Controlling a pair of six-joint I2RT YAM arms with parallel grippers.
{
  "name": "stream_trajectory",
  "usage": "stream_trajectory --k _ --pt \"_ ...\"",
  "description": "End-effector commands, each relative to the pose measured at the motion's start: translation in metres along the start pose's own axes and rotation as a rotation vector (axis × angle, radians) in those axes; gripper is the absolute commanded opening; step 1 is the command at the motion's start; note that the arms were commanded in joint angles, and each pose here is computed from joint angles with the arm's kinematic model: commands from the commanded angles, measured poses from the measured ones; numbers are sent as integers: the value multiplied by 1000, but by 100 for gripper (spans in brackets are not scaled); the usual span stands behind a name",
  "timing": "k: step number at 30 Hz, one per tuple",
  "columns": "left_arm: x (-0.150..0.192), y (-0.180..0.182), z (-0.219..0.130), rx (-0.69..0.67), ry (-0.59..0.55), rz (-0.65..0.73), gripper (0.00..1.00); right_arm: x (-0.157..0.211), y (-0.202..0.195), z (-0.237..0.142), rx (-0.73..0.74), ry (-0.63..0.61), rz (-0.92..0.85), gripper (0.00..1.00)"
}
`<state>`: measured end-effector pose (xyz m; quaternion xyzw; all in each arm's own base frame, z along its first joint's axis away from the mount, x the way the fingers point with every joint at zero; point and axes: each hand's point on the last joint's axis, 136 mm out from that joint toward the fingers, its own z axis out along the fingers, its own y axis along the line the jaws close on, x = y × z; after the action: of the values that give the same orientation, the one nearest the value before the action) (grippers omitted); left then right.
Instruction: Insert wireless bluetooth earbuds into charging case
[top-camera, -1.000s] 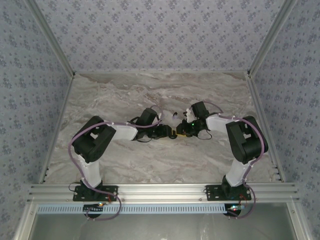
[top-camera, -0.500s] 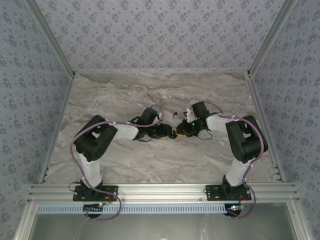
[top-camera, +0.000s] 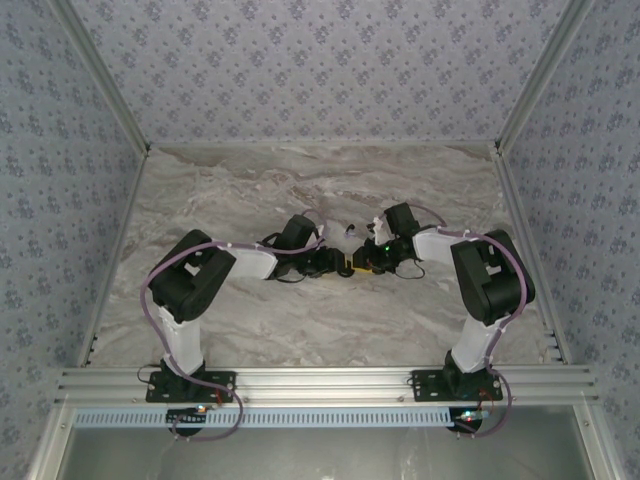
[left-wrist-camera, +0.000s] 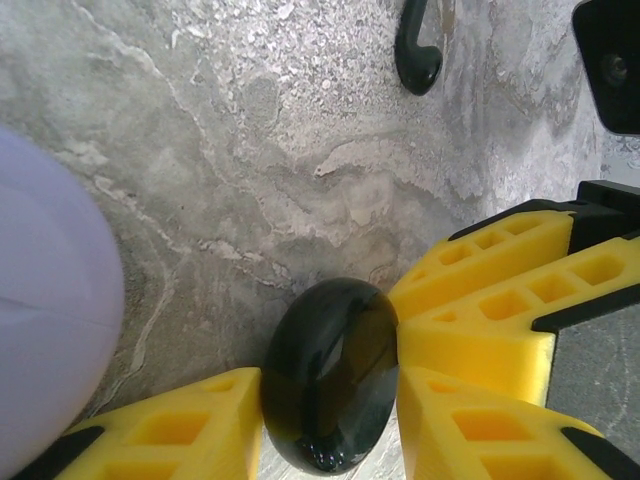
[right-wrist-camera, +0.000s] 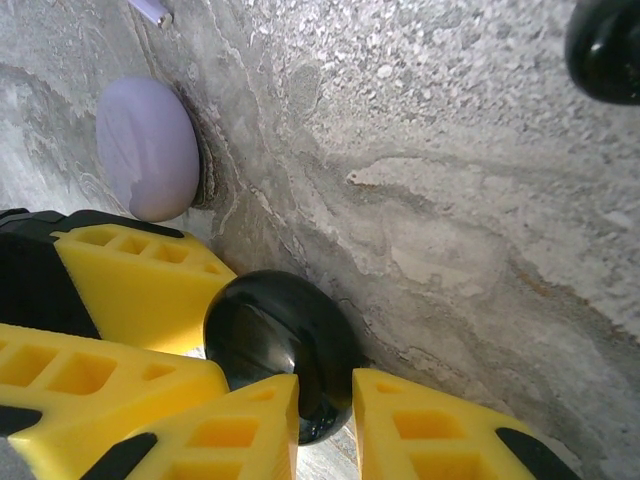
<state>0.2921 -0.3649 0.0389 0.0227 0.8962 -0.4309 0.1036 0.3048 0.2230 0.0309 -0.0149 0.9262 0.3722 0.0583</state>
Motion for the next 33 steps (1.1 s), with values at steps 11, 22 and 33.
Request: stream_trajectory --k 11,22,33 --pt "12 -14 18 58 58 28 37 11 -12 7 8 33 47 19" --pt "12 -13 20 56 61 20 35 11 -11 8 -6 37 47 18" --pt "12 -4 14 -13 45 30 32 10 -16 -1 29 18 43 21"
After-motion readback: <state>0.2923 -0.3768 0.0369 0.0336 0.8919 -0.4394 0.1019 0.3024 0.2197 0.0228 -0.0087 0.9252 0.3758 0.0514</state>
